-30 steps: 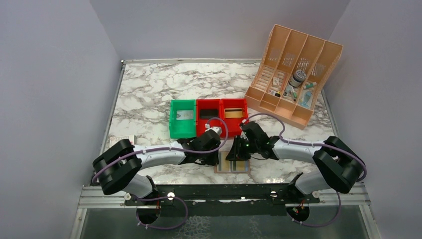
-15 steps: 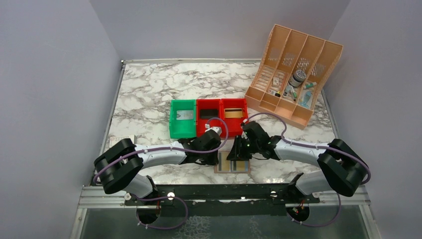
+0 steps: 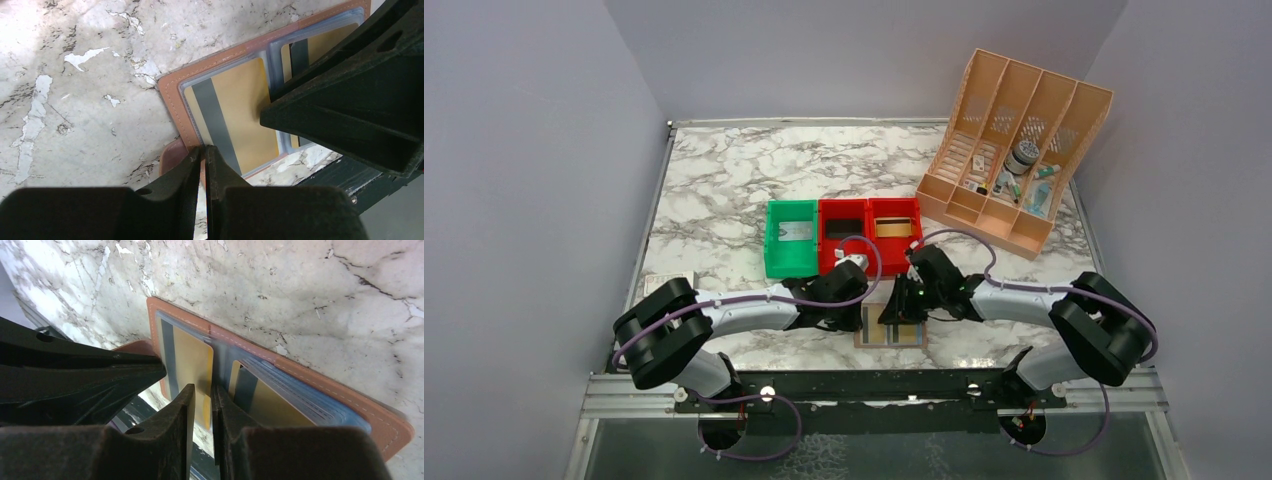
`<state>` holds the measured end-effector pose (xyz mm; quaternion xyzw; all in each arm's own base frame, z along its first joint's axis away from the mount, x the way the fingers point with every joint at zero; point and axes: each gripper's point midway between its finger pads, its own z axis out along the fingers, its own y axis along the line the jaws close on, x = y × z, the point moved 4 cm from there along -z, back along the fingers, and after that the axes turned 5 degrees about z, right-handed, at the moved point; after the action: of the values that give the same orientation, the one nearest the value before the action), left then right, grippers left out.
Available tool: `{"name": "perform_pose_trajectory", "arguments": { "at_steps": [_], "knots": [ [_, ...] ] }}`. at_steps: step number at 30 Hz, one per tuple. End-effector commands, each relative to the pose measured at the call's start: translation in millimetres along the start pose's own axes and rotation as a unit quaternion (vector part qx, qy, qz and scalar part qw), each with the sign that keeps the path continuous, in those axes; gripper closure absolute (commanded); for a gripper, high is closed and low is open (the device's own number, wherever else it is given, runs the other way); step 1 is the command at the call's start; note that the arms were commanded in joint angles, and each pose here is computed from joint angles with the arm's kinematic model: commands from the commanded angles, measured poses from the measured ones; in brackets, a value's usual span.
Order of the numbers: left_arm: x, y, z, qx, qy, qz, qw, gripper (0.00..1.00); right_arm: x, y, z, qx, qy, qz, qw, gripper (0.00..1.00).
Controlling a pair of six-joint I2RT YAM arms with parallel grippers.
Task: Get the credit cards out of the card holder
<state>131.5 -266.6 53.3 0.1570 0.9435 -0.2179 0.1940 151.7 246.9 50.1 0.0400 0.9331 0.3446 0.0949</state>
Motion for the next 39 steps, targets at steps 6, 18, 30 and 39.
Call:
{"name": "perform_pose_trajectory", "arguments": {
  "at_steps": [6, 18, 30, 39],
  "knots": [
    [28, 27, 12, -0.054, 0.030, -0.008, 0.998, 0.88, 5, 28, -10, -0.113, 0.002, 0.000, 0.994, 0.87],
    [29, 29, 13, -0.062, 0.030, -0.007, 0.998, 0.89, 5, 25, -24, -0.157, 0.012, 0.002, 0.988, 0.99],
    [27, 29, 14, -0.068, 0.032, -0.002, 0.997, 0.91, 2, 0, -26, -0.115, 0.028, 0.002, 0.993, 0.97],
    [26, 29, 13, -0.067, 0.030, -0.002, 0.997, 0.92, 1, -10, -34, -0.145, 0.040, 0.018, 0.988, 0.95]
  ]
}}
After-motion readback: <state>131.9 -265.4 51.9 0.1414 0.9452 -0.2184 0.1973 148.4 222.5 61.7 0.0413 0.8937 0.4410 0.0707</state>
